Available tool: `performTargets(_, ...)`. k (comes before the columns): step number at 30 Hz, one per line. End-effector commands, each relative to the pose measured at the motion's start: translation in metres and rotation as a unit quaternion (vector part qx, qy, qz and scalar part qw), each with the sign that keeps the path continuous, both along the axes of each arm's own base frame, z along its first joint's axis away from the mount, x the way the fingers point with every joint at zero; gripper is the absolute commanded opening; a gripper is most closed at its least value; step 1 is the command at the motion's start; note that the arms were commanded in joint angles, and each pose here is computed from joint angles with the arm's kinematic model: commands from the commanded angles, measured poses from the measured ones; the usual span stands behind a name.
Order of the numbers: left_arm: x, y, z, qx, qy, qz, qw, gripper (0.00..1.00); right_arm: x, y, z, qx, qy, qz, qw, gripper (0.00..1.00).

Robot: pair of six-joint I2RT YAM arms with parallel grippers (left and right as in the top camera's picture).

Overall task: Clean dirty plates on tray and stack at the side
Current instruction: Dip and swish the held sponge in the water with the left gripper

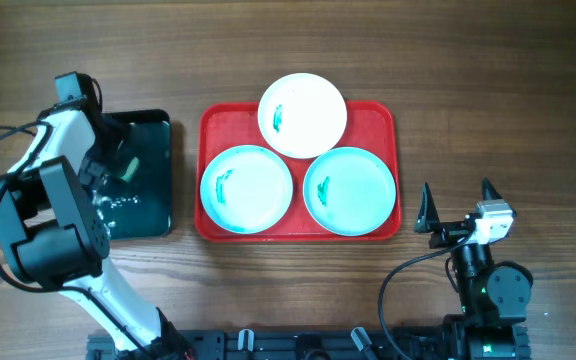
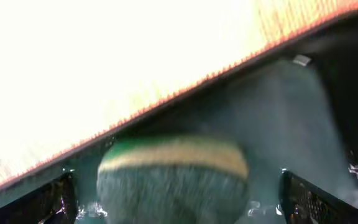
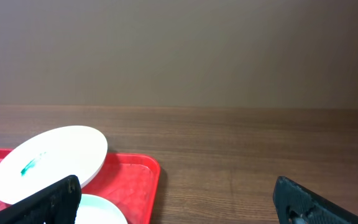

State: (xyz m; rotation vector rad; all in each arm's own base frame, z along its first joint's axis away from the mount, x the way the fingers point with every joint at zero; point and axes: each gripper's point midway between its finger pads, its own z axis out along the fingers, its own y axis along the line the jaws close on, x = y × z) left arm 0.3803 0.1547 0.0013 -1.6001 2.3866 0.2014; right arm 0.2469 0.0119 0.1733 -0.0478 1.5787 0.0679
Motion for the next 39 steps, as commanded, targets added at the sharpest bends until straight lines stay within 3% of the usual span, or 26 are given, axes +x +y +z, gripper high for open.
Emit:
performTargets(1, -0.001, 0.007, -0.016, 0.014, 0.005, 0.005, 1.0, 0.95, 0.0, -0.003, 0.002, -0.006, -0.004, -0.008, 1.0, 1.0)
performTargets(3, 0.001, 0.008, -0.016, 0.016, 0.0, 0.006, 1.0, 0.8, 0.0, -0.003, 0.002, -0.006, -0.004, -0.009, 1.0, 1.0)
performTargets(5, 0.001, 0.008, -0.016, 0.016, 0.0, 0.006, 1.0, 0.24, 0.0, -0.003, 0.001, -0.006, -0.004, -0.009, 1.0, 1.0)
performTargets(6, 0.0, 0.008, -0.016, 0.015, 0.002, 0.006, 1.0, 0.04, 0.0, -0.003, 0.002, -0.006, -0.004, -0.009, 1.0, 1.0)
performTargets(9, -0.007, 0.005, -0.018, 0.009, 0.018, 0.005, 1.0, 0.06, 0.0, -0.003, 0.001, -0.006, -0.004, -0.009, 1.0, 1.0)
performTargets(11, -0.013, -0.004, -0.021, -0.014, 0.029, 0.001, 0.999, 0.78, 0.0, -0.003, 0.002, -0.006, -0.004, -0.009, 1.0, 1.0)
performTargets(12, -0.015, -0.01, -0.022, -0.033, 0.033, -0.002, 0.999, 0.99, 0.0, -0.003, 0.002, -0.006, -0.004, -0.009, 1.0, 1.0)
performTargets(17, -0.026, -0.058, -0.026, -0.164, 0.044, -0.016, 0.985, 1.0, 0.0, -0.003, 0.002, -0.006, -0.004, -0.009, 1.0, 1.0)
performTargets(19, -0.03, -0.067, -0.025, -0.187, 0.049, -0.016, 0.981, 0.92, 0.0, -0.003, 0.002, -0.006, -0.004, -0.008, 1.0, 1.0)
performTargets(22, -0.036, -0.07, -0.025, -0.196, 0.061, -0.014, 0.979, 0.56, 0.0, -0.003, 0.002, -0.006, -0.004, -0.009, 1.0, 1.0)
performTargets(24, -0.037, -0.07, -0.025, -0.196, 0.062, -0.014, 0.979, 0.17, 0.0, -0.003, 0.002, -0.006, -0.004, -0.009, 1.0, 1.0)
performTargets(25, -0.037, -0.071, -0.025, -0.196, 0.062, -0.014, 0.979, 0.04, 0.0, -0.003, 0.001, -0.006, -0.004, -0.009, 1.0, 1.0)
performTargets(28, -0.036, -0.069, -0.025, -0.194, 0.06, -0.014, 0.979, 0.04, 0.0, -0.003, 0.002, -0.006, -0.004, -0.009, 1.0, 1.0)
performTargets(29, -0.035, -0.068, -0.025, -0.19, 0.059, -0.014, 0.98, 0.13, 0.0, -0.003, 0.002, -0.006, -0.004, -0.009, 1.0, 1.0)
performTargets(30, -0.033, -0.064, -0.026, -0.178, 0.056, -0.014, 0.982, 0.53, 0.0, -0.003, 0.002, -0.006, -0.004, -0.009, 1.0, 1.0)
performTargets(31, -0.032, -0.06, -0.026, -0.169, 0.056, -0.014, 0.984, 0.8, 0.0, -0.003, 0.002, -0.006, -0.004, -0.009, 1.0, 1.0)
performTargets(32, -0.032, -0.054, -0.026, -0.151, 0.057, -0.012, 0.987, 1.0, 0.0, -0.003, 0.002, -0.006, -0.004, -0.009, 1.0, 1.0)
performTargets(37, -0.035, -0.024, -0.025, -0.068, 0.07, -0.003, 0.995, 1.0, 0.0, -0.003, 0.002, -0.006, -0.004, -0.009, 1.0, 1.0)
performTargets(39, -0.035, -0.024, -0.025, -0.068, 0.07, -0.003, 0.995, 0.7, 0.0, -0.003, 0.002, -0.006, -0.004, -0.008, 1.0, 1.0)
